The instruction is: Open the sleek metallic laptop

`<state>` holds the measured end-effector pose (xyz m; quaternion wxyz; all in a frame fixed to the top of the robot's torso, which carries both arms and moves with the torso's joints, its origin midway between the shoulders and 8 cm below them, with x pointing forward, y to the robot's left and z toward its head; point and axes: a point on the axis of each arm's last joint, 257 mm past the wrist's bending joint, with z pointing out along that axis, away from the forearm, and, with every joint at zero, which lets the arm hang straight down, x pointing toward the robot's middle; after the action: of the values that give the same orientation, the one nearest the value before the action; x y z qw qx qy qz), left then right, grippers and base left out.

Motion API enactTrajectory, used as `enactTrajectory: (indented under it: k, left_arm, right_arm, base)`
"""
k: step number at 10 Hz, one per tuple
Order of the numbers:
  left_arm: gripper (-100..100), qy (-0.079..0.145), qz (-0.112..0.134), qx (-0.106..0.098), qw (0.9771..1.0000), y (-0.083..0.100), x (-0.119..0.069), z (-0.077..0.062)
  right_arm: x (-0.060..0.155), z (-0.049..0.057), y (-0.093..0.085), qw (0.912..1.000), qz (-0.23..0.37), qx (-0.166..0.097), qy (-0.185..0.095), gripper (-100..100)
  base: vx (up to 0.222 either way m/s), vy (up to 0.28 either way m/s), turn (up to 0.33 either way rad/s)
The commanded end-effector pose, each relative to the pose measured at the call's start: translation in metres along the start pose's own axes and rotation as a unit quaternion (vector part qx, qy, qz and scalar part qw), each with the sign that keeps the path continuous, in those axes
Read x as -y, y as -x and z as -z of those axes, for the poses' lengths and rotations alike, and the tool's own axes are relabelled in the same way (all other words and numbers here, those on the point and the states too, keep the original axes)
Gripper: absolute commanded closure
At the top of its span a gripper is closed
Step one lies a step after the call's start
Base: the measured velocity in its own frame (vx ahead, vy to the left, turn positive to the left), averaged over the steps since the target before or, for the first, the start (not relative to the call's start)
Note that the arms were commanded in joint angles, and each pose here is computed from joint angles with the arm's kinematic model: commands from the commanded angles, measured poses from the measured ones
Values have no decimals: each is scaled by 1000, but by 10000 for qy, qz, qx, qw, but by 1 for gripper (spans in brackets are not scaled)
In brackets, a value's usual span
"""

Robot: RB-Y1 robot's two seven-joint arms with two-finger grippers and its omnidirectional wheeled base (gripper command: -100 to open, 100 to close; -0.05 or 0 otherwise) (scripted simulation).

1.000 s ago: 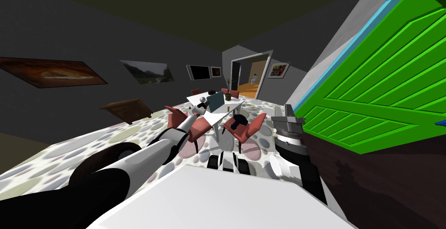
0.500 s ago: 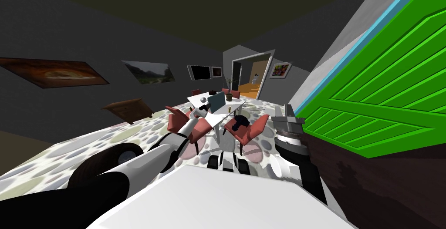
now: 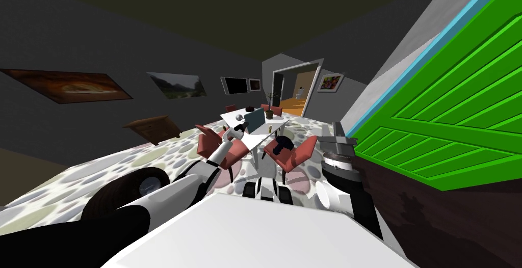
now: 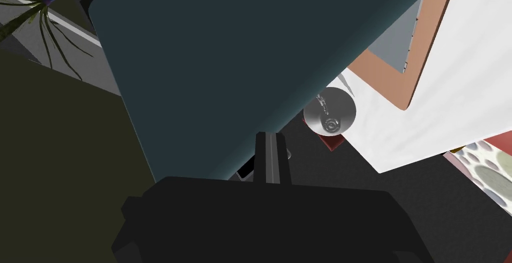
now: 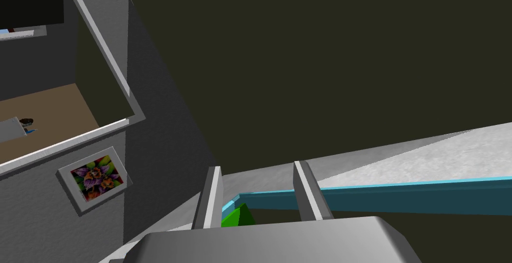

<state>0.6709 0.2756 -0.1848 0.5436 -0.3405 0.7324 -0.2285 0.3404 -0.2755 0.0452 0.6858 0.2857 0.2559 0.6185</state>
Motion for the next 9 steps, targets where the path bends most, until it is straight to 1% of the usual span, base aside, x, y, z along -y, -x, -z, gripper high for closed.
enactTrajectory:
  k: [1,2,3,4,6,7,8,9]
  left_arm:
    - [100,-291,-5,80,9995,6,30,8]
    - [100,-338,-6,94,9994,7,34,10]
    - [100,-97,-13,-18,10000,-19,18,16]
    - [100,-13,-14,-42,10000,-23,9,22]
    - [100,-328,-4,59,9994,-13,39,32]
    - [100,-388,-2,78,9992,-11,44,34]
    - [100,-134,45,-16,9999,-34,26,41]
    - [100,-54,34,-11,10000,-35,19,49]
  right_arm:
    - [0,0,0,10000,0,0,0,0]
    - [0,0,0,10000,-1,0,1,0]
    - [0,0,0,10000,-1,0,1,0]
    - [0,0,0,10000,0,0,0,0]
    - [0,0,0,10000,0,0,0,0]
    - [0,0,0,10000,-1,0,0,0]
    - [0,0,0,10000,-1,0,1,0]
    - [0,0,0,10000,0,0,0,0]
  base:
    - [6,2,-1]
    - [-6,-5,-1]
    - [65,27,92]
    - [96,55,48]
    - [33,26,-7]
    - [0,0,0]
    - [73,25,94]
    - [81,42,54]
